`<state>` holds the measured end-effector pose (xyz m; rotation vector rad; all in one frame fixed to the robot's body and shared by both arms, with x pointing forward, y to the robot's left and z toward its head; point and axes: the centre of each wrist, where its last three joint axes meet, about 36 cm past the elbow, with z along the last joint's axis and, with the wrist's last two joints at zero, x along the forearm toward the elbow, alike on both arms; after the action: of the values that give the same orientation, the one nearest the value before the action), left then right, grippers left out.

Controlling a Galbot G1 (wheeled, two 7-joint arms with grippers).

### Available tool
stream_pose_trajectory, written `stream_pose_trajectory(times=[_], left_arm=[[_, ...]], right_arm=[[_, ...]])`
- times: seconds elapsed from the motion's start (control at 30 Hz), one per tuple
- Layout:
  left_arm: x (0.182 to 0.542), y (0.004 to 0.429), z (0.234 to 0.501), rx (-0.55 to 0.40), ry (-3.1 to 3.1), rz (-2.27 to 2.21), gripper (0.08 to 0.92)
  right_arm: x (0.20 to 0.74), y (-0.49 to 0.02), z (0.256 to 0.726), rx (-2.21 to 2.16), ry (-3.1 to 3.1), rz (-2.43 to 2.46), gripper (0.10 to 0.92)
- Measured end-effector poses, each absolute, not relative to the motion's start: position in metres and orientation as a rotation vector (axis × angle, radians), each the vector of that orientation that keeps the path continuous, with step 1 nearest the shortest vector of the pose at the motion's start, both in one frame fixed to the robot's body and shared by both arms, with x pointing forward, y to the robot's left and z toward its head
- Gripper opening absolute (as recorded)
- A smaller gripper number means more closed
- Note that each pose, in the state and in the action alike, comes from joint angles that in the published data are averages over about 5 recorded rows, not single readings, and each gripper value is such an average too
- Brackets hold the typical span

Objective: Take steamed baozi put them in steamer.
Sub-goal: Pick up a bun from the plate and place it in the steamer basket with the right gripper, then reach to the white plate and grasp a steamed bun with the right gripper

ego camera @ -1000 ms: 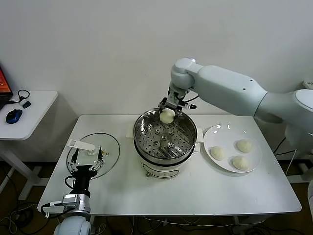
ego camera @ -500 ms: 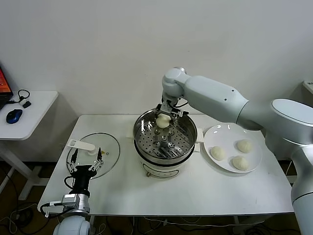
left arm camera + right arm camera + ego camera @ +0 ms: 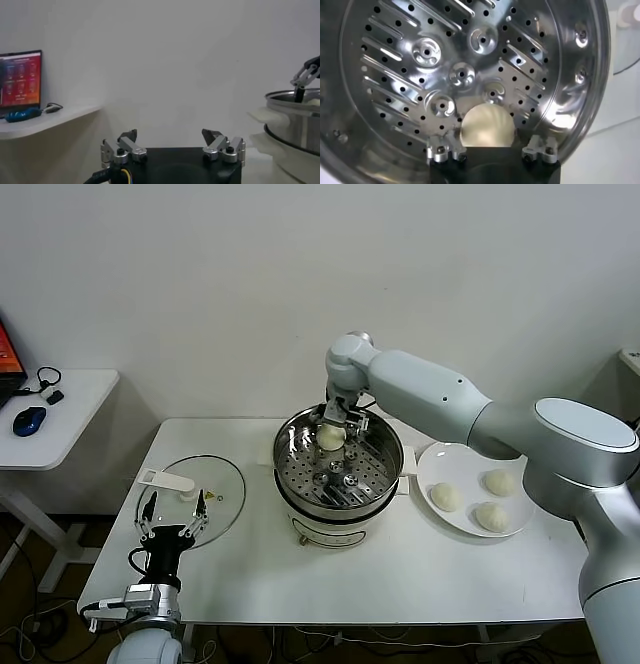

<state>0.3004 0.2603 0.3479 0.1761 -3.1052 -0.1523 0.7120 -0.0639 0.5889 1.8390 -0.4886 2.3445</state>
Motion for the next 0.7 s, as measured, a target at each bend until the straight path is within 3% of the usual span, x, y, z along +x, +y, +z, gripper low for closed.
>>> stream_pose_trajectory(times=[0.33, 0.7], left_arm=[[0.298, 0.262, 0.347, 0.187, -3.103, -0.146, 0.823], [0.301, 0.260, 0.353, 0.206, -3.115, -0.136, 0.823]], right_arm=[[0.707, -0.080, 0.612, 1.851, -0.482, 2.340, 0.823], [0.694, -0.141, 0.692, 1.814, -0.657, 2.271, 0.823]])
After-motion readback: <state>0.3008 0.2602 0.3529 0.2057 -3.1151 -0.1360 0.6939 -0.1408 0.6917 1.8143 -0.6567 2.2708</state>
